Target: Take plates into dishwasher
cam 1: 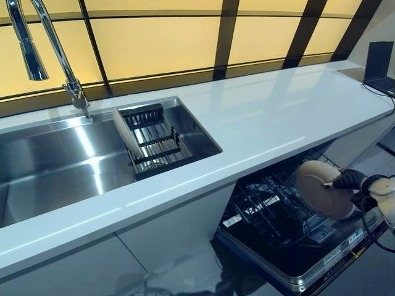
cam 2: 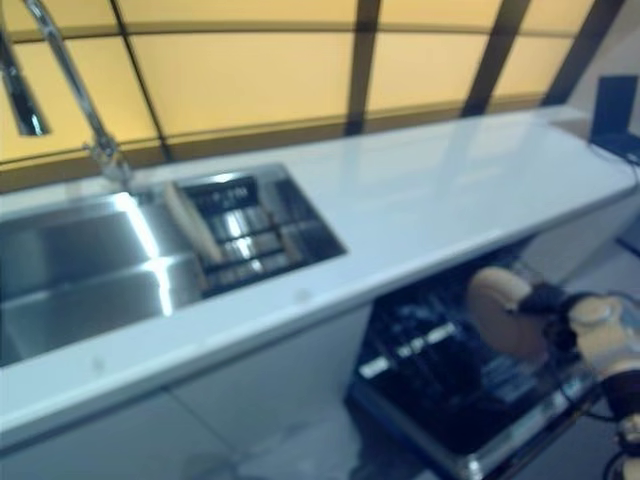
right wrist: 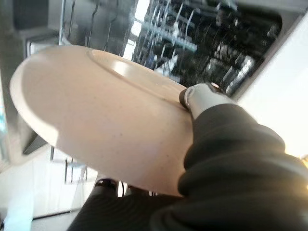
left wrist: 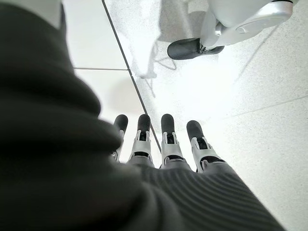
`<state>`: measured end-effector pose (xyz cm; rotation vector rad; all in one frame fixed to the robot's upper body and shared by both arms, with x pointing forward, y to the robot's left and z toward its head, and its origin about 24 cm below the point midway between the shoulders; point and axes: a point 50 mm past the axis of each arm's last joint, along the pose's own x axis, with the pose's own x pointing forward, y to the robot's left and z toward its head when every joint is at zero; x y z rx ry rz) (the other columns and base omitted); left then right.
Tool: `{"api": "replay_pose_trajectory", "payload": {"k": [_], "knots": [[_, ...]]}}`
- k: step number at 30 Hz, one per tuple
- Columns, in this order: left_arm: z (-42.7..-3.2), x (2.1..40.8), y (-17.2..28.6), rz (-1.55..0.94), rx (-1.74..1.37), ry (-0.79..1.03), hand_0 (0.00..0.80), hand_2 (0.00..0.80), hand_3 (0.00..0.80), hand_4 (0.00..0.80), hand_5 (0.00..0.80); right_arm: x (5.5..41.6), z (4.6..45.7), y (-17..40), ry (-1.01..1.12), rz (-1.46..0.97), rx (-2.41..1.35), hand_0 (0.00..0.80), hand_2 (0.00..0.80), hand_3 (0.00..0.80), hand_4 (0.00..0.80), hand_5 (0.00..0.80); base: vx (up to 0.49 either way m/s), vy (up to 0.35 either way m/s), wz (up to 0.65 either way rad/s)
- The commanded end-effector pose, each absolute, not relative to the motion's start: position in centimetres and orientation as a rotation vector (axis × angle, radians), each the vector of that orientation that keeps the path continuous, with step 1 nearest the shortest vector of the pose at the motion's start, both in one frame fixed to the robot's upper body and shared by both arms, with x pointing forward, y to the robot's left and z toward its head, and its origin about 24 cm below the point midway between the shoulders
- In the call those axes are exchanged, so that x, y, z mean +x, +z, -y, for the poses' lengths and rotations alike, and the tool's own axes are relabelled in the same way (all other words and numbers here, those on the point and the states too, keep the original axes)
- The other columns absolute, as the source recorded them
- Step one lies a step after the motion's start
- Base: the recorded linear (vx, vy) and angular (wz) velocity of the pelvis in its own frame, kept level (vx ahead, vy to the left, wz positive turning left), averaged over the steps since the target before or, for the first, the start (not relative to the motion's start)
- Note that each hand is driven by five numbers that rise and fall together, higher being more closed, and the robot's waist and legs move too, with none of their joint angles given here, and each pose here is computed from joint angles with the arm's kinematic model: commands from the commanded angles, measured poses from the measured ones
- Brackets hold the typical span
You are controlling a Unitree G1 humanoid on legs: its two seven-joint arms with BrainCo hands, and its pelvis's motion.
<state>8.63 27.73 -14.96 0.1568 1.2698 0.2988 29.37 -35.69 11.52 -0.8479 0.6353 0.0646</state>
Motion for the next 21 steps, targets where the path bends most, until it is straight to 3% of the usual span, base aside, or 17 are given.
{"api": "replay_pose_trajectory", "payload": {"k": [1, 21], "knots": [[-28.5, 9.5, -14.5, -1.254, 0.193, 0.304, 0.0, 0.0, 0.0, 0.0, 0.0, 30.8, 34.9, 13.2, 0.033, -0.56, -0.912, 0.8, 0.8, 0.8, 0.8, 0.8, 0.0, 0.0, 0.0], [-27.5, 11.1, -14.4, -1.184, 0.07, 0.331, 0.0, 0.0, 0.0, 0.0, 0.0, 31.8, 33.1, 9.7, 0.025, -0.599, -0.921, 0.8, 0.8, 0.8, 0.8, 0.8, -0.003, -0.003, 0.02]]}}
